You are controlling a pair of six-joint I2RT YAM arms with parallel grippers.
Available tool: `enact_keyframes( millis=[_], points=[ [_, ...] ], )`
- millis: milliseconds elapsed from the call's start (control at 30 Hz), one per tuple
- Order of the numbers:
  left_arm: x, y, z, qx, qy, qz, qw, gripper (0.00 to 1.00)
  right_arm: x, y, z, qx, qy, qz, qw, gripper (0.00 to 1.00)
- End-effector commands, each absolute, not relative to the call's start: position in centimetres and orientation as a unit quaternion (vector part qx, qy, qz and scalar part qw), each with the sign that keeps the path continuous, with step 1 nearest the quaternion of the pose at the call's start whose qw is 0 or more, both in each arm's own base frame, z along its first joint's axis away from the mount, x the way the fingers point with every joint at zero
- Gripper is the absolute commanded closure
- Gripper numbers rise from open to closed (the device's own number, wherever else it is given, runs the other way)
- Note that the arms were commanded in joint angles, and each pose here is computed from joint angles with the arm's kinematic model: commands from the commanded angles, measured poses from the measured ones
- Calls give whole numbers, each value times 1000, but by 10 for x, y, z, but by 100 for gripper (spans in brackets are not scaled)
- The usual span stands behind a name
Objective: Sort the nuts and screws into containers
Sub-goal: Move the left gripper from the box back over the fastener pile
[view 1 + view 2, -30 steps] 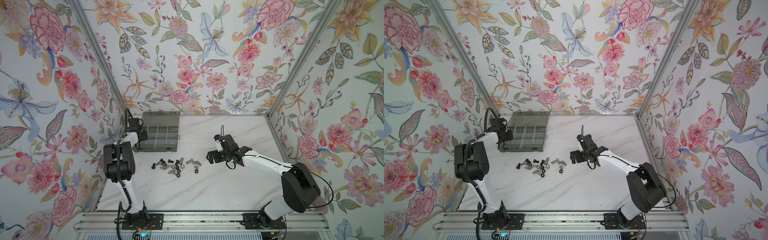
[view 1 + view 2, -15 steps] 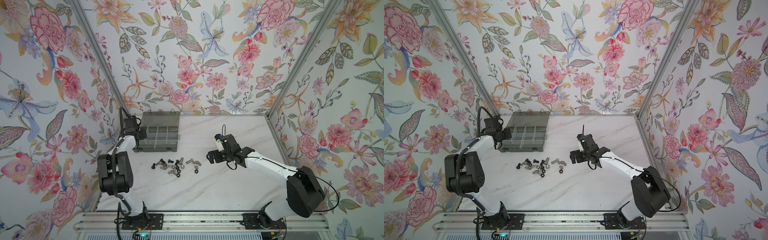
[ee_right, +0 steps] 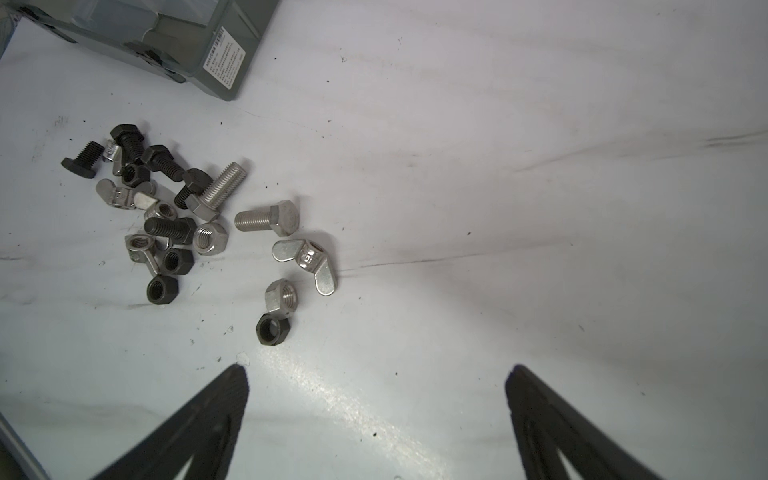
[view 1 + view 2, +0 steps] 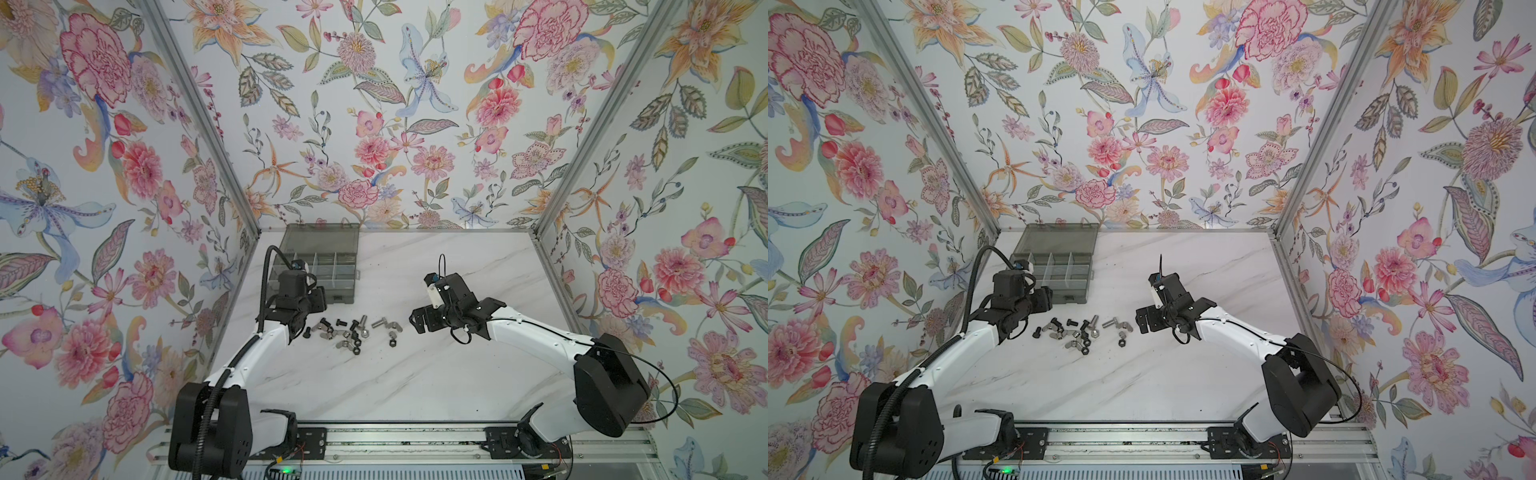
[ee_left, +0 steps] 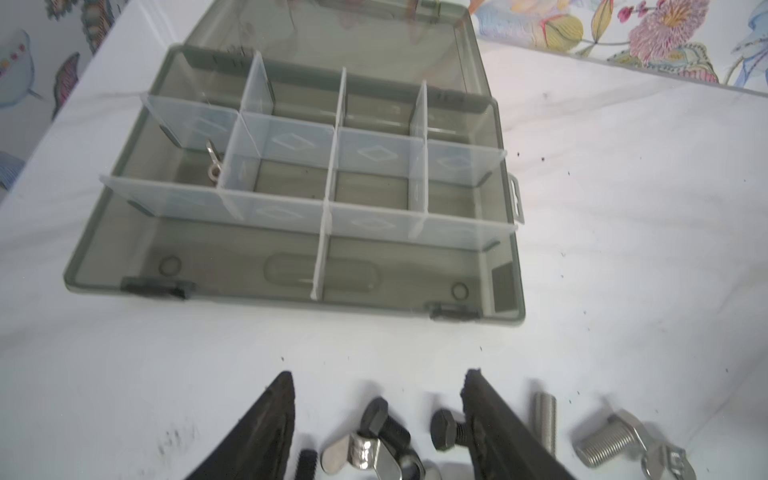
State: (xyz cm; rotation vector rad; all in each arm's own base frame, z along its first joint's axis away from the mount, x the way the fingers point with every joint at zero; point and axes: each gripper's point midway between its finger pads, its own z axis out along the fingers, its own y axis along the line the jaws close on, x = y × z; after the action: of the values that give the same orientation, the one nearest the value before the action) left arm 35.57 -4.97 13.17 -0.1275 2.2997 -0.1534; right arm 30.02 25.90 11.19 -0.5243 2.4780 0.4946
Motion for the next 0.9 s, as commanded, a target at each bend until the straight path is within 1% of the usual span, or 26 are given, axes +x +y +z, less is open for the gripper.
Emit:
enact_keyframes(
  millis=[0,167,300,400,600,867],
  points=[
    [328,-62,116,-66,916,-76,387,34,293,256,111,-193,925,183,273,1],
    [296,-80,90,-59,928,-108,352,33,292,259,110,-197,924,183,271,1],
    [284,-89,72,-68,932,-137,329,32,291,263,110,-200,923,184,271,1],
    [278,-89,59,-73,939,-134,307,30,290,264,108,-203,924,183,268,1],
    [272,-89,43,-73,951,-123,275,29,289,267,104,-208,925,181,263,1],
    [277,-83,42,-63,955,-96,275,28,288,266,101,-211,925,179,260,1]
  ],
)
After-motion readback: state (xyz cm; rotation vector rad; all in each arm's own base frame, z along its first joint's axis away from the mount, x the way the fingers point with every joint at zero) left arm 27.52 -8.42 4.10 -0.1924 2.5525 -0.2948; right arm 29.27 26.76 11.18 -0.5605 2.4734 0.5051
